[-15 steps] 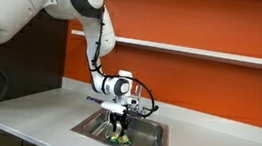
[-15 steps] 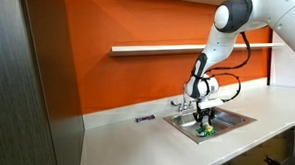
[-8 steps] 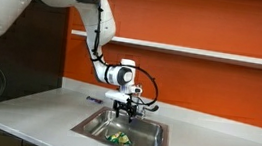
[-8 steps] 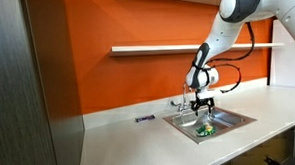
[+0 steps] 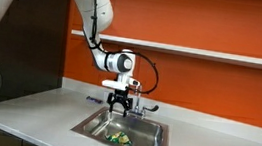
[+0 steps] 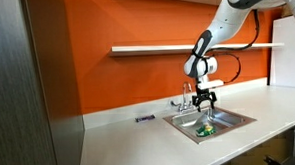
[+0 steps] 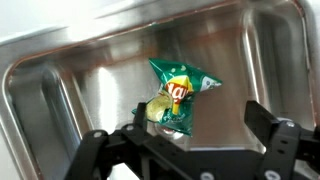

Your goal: Put the green packet in the sink

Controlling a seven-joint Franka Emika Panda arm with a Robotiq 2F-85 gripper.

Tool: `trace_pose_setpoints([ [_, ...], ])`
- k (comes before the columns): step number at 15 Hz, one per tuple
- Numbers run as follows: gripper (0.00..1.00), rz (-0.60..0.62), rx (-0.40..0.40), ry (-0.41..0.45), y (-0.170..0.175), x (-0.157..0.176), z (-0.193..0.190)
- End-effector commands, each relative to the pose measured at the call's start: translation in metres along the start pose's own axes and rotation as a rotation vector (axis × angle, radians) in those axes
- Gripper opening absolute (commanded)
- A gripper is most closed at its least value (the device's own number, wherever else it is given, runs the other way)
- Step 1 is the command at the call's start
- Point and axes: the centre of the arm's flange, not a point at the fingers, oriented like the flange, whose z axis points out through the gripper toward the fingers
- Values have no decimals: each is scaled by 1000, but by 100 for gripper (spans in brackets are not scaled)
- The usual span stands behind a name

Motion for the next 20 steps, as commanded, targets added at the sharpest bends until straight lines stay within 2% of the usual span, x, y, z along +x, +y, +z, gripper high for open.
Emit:
trace_pose_setpoints([
  [1, 100, -58, -4, -48, -11, -28, -21],
  [5, 100, -73, 4, -74, -18, -55, -22],
  [17, 100, -181, -57, -66, -35, -133, -42],
  [18, 100, -143, -45, -69, -34, -107, -29],
  [20, 100, -145, -45, -67, -34, -111, -30],
])
